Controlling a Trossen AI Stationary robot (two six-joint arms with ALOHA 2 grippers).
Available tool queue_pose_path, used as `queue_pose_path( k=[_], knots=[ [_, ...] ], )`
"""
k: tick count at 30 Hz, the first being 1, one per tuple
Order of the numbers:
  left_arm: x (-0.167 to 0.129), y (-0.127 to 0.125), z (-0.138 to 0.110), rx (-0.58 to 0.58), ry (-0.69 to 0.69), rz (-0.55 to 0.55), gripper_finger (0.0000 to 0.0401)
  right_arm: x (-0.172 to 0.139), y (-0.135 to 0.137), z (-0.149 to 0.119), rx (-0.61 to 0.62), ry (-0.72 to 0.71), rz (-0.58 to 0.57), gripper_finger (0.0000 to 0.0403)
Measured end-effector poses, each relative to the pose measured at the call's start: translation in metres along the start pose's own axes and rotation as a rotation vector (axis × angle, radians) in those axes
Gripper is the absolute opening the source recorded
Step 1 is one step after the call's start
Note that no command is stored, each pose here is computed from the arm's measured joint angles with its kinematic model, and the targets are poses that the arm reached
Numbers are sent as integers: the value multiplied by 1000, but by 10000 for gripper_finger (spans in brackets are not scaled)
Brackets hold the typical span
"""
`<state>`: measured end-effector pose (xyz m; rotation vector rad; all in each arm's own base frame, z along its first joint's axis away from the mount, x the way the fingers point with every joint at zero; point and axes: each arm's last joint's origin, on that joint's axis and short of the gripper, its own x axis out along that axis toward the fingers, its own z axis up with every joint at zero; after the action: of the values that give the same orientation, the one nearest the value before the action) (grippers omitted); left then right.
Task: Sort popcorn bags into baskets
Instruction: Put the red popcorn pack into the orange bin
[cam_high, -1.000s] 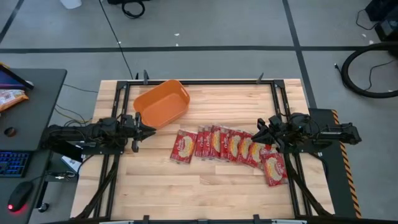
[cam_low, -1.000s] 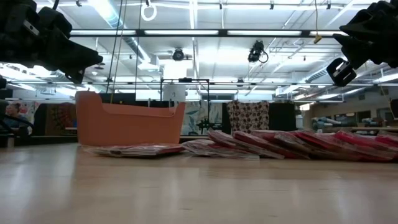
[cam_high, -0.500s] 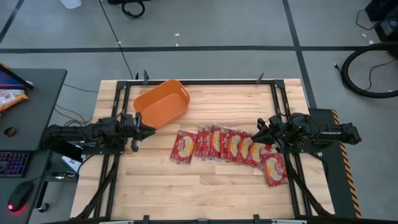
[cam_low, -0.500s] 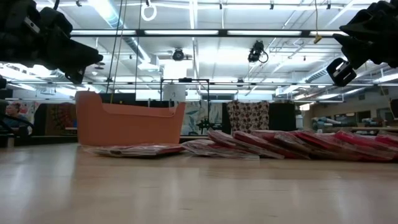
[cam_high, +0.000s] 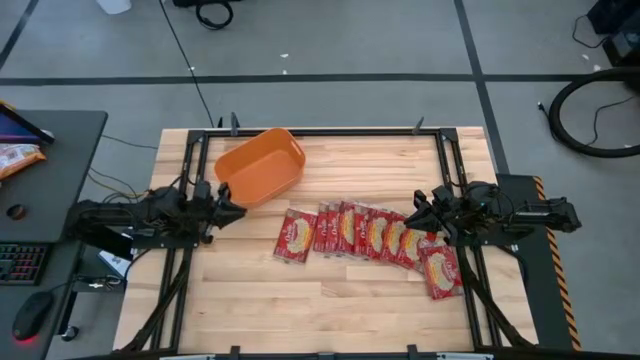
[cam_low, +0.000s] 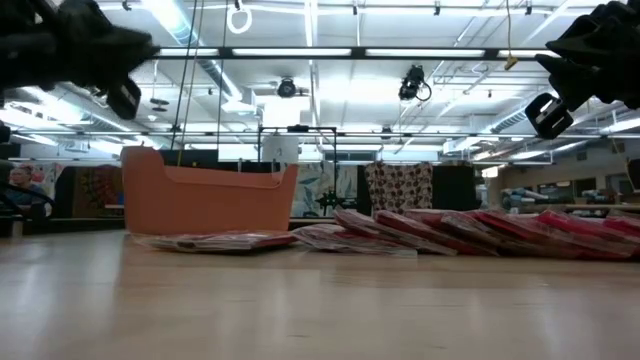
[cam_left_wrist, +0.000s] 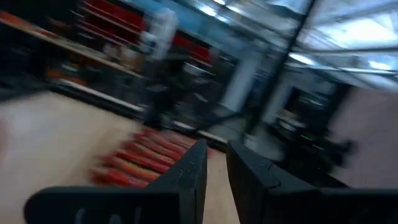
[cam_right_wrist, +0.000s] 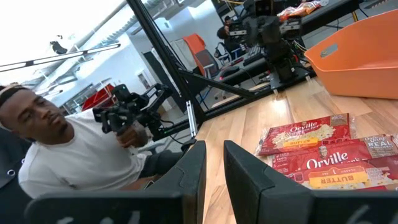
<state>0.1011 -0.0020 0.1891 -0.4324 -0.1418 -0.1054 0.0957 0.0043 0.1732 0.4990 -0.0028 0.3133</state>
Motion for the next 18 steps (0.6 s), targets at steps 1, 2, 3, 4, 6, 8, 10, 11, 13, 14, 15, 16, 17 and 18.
queue_pose_path(
  k=[1,2,3,4,6,8,10,11,13,14,15,16,17,18],
  knots=[
    [2,0,-2,-19,30,-14,66,0,0,0,0,0,0,61],
    [3,2,-5,-36,63,-7,66,0,0,0,0,0,0,61],
    [5,3,-8,-52,93,3,66,0,0,0,0,0,0,61],
    [7,4,-11,-57,116,13,66,0,0,0,0,0,-1,61],
    [10,5,-16,-63,169,31,66,0,0,0,0,1,0,61],
    [13,7,-22,-69,233,41,66,0,0,0,0,1,0,61],
    [16,6,-28,-74,288,33,66,0,0,0,0,1,-1,61],
    [17,5,-31,-75,309,27,66,0,0,0,1,1,-1,61],
    [20,3,-34,-71,334,4,66,0,0,0,0,1,-1,61],
    [21,1,-35,-56,338,-14,66,0,0,0,0,1,-1,61],
    [22,-1,-36,-42,340,-34,66,0,0,0,0,1,-1,61],
    [23,-3,-36,-19,336,-56,66,0,0,0,0,1,-1,61],
    [24,-5,-37,2,334,-75,66,0,0,0,0,1,-1,61],
    [25,-7,-37,6,336,-88,66,0,0,0,0,1,0,61]
  ],
)
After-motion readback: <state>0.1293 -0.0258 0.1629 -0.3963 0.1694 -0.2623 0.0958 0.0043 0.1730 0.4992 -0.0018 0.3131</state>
